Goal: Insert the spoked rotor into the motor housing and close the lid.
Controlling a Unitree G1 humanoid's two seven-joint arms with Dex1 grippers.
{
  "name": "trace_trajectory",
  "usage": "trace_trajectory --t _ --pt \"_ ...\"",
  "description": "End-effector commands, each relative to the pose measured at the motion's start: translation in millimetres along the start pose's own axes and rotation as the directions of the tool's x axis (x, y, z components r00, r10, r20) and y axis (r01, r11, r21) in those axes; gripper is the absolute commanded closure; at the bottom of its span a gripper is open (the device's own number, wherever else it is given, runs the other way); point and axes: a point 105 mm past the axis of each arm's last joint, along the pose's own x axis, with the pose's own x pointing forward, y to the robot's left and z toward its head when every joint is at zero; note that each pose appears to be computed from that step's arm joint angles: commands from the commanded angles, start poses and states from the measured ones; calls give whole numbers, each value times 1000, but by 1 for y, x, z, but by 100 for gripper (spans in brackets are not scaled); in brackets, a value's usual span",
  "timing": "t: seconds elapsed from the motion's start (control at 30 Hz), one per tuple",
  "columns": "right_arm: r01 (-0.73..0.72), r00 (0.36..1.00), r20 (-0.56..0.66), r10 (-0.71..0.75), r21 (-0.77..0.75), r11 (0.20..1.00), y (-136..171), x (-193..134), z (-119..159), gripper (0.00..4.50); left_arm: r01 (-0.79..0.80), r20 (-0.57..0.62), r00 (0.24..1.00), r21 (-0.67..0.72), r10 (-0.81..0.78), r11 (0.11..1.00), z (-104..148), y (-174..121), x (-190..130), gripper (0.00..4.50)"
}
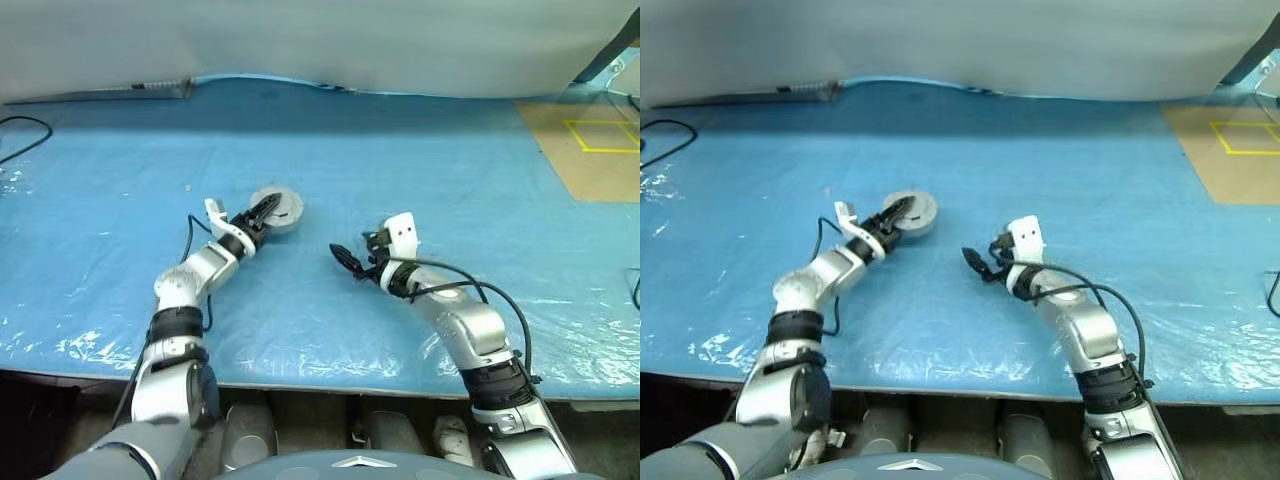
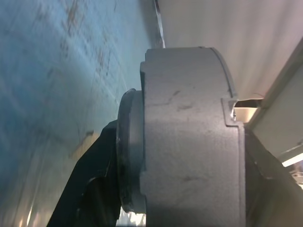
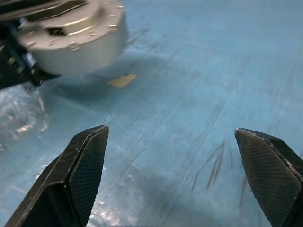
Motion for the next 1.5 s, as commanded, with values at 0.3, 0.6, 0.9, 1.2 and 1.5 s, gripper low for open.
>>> trace_trajectory --t 0.3,0.6,0.9,1.2,1.5 --pt "69 987 154 -43 -162 984 8 6 2 0 -96 118 990 219 71 971 27 -23 53 208" --pt "71 988 148 -49 -144 987 9 7 1 0 -247 88 969 230 233 941 18 8 45 107" --pt "-20 988 151 31 -73 997 25 11 4 0 -355 -28 910 461 413 813 30 66 -17 1" --pt "-35 987 155 47 -76 996 25 1 0 0 -72 -92 942 884 322 463 4 49 -84 1" --pt "61 979 194 -57 -16 998 15 -25 -5 0 -125 120 992 972 41 199 -3 7 -104 1"
